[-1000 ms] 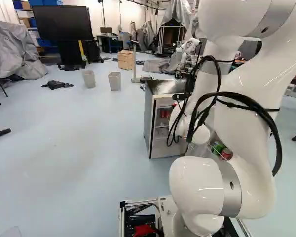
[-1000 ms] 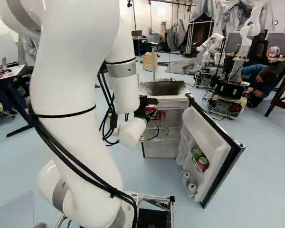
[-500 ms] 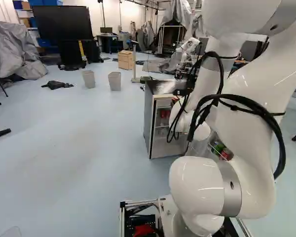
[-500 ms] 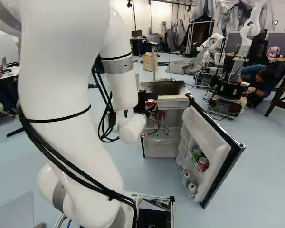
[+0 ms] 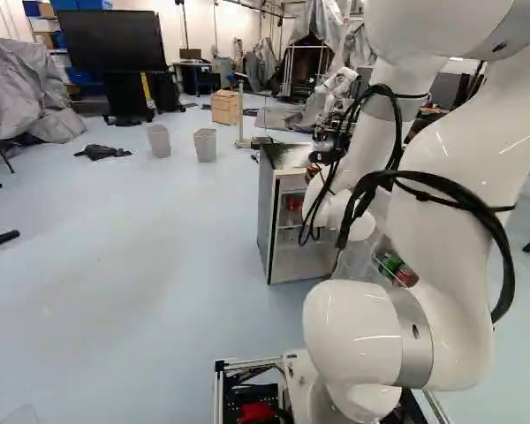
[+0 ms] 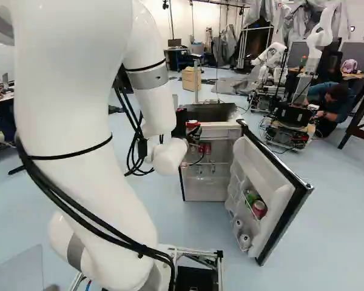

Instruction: Grab a drink from the fridge

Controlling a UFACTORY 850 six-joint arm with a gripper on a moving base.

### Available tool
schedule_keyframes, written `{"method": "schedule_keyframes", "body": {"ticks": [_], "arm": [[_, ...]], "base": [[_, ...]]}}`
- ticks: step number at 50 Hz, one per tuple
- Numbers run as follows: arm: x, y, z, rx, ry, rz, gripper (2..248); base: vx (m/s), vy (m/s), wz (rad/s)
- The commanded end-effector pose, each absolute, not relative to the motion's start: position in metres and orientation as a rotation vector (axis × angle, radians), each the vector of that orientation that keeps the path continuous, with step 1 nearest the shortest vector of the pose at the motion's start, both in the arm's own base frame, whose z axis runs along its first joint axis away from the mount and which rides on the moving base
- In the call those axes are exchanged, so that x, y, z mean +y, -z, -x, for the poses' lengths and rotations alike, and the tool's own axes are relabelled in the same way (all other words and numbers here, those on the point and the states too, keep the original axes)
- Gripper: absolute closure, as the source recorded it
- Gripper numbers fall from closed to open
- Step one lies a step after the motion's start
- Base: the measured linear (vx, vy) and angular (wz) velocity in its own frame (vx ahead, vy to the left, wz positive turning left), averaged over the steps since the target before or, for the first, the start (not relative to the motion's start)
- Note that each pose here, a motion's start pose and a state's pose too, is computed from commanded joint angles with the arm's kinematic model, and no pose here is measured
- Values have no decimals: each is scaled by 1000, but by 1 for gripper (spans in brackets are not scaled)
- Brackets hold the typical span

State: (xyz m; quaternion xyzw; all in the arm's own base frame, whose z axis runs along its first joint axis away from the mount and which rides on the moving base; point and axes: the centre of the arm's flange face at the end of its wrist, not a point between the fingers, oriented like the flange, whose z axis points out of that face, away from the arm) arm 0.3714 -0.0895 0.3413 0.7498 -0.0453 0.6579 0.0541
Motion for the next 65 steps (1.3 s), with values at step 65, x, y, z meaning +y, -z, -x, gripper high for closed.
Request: {"method": "schedule_keyframes", "body": {"ticks": [65], "arm": [[-135, -374, -426, -200, -1903, -2280, 153]], "base": [[0, 0, 0]]}}
